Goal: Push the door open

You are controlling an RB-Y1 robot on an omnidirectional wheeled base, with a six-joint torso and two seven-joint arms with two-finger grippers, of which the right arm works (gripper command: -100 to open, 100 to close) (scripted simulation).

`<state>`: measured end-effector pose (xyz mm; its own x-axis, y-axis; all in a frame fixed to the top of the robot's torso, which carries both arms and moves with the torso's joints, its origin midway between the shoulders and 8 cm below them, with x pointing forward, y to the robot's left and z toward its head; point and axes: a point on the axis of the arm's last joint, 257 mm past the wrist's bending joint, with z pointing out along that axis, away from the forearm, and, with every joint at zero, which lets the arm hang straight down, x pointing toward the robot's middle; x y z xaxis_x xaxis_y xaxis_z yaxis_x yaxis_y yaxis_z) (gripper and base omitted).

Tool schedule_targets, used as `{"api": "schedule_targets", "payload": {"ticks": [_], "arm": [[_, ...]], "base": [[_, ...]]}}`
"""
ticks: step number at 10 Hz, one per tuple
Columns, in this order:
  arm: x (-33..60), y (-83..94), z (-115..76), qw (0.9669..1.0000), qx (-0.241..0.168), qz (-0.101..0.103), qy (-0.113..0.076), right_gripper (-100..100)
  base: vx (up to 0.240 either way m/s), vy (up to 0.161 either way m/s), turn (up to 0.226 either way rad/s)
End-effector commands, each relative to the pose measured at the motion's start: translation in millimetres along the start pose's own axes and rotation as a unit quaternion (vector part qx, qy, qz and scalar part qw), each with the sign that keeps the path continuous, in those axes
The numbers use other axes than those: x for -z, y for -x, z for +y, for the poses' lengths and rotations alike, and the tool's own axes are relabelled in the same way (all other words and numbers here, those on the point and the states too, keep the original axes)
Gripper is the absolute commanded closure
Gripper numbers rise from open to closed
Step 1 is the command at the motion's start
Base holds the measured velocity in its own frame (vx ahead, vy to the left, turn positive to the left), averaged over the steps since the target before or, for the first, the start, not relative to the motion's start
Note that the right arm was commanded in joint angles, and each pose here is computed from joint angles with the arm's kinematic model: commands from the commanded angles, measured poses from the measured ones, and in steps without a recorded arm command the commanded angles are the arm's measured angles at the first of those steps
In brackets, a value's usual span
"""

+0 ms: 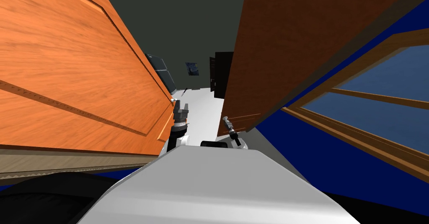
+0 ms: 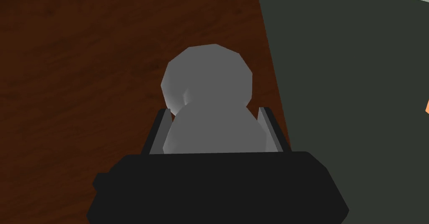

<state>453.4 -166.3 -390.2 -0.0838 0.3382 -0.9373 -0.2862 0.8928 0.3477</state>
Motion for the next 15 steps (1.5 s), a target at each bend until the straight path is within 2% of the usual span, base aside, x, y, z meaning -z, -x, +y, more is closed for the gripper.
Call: {"api": "schedule_targets", "payload": {"ticks": [1,3,4,6,7,9,10,12,13,14,15], "arm": [[-1.9,9.7,-6.1,0.9998,-0.018,-0.011,-0.004,100],[-0.4,15.0,-12.6,0.998,-0.059,-0.021,-0.014,100],[-0.4,15.0,-12.6,0.9977,-0.064,-0.021,-0.013,100],[1.4,20.4,-19.4,0.9935,-0.106,-0.032,-0.023,100],[1.4,20.4,-19.4,0.9929,-0.112,-0.033,-0.023,100],[3.5,26.1,-26.6,0.9859,-0.157,-0.046,-0.032,100],[3.5,26.1,-26.6,0.985,-0.163,-0.046,-0.032,100],[5.9,31.7,-33.9,0.9755,-0.208,-0.06,-0.041,100],[5.9,31.7,-33.9,0.9738,-0.215,-0.061,-0.04,100],[7.3,34.5,-37.7,0.9675,-0.239,-0.069,-0.044,100],[7.3,34.5,-37.7,0.9668,-0.242,-0.069,-0.044,100]], "base": [[0.045,0.006,0.019],[0.04,0.004,0.048],[0.037,0.007,0.02],[0.041,0.013,0.043],[0.04,0.009,0.02],[0.051,0.01,0.047],[0.049,0.004,0.028],[0.056,0.004,0.044],[0.052,-0.009,0.006],[0.038,-0.002,0.039],[0.035,0.0,0.013]]}}
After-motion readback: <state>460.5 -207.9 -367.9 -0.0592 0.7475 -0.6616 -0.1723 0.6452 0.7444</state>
